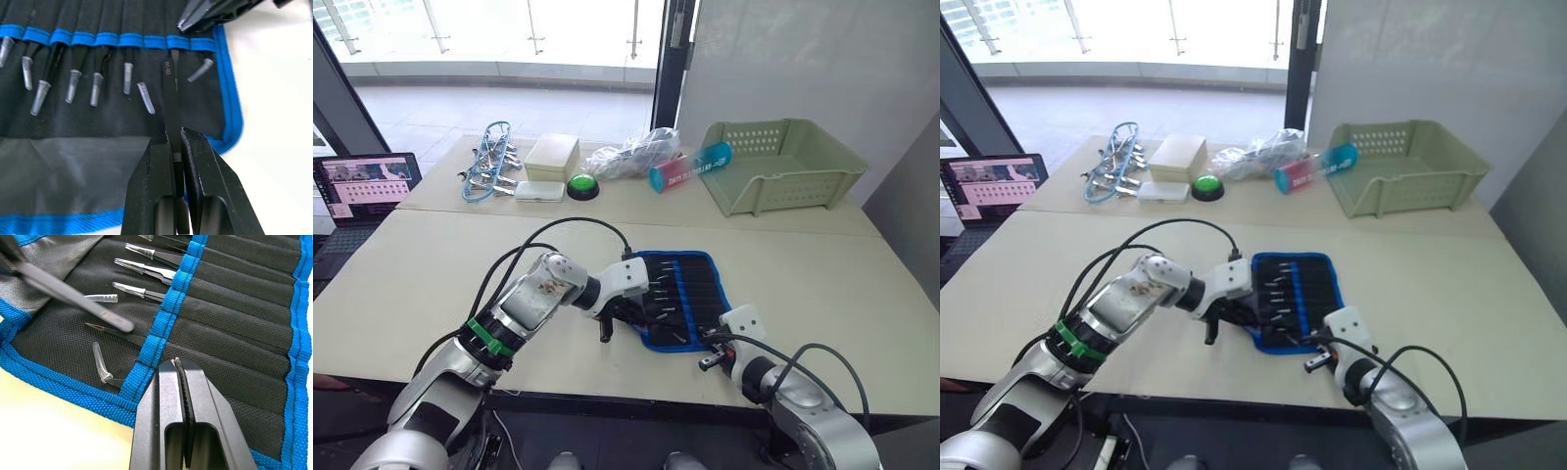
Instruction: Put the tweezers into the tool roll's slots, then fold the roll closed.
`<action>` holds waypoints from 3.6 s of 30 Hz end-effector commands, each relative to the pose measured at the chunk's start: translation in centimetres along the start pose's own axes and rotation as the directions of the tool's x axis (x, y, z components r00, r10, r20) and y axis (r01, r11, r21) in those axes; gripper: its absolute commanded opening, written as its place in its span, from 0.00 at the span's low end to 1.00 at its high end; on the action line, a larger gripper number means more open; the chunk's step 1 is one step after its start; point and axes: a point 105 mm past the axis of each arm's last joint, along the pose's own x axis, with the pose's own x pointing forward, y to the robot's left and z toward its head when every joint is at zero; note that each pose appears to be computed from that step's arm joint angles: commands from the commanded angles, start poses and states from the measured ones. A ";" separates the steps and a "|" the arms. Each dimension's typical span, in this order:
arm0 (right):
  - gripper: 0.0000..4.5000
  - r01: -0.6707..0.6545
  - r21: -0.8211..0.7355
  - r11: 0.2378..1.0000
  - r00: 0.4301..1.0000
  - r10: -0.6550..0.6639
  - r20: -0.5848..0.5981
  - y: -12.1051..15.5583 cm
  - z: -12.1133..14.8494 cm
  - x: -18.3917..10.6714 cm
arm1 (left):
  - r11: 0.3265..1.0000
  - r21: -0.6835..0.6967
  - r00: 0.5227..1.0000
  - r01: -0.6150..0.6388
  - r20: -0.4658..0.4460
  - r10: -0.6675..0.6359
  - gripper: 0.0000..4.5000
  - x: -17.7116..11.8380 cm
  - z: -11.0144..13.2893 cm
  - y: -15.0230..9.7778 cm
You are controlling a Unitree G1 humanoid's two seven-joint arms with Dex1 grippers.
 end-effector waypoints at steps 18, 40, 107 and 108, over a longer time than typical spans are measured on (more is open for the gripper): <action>0.00 -0.022 0.069 0.997 0.985 0.033 -0.167 1.4 -4.2 -0.3 | 0.989 0.145 0.999 -0.014 -0.037 0.020 0.01 1.9 0.2 0.5; 0.00 -0.028 0.082 0.996 0.985 0.041 -0.166 1.9 -4.1 -0.5 | 0.971 0.241 0.999 -0.002 -0.039 0.012 0.01 4.8 2.1 0.2; 0.98 -0.201 -0.521 0.830 0.914 0.350 0.205 9.6 7.5 2.6 | 0.921 -0.177 0.808 -0.347 0.442 0.389 1.00 -13.9 -5.1 -3.0; 0.98 -0.174 -0.554 0.814 0.926 0.327 0.190 9.4 7.2 3.0 | 0.918 -0.179 0.806 -0.354 0.440 0.396 1.00 -13.9 -5.1 -2.9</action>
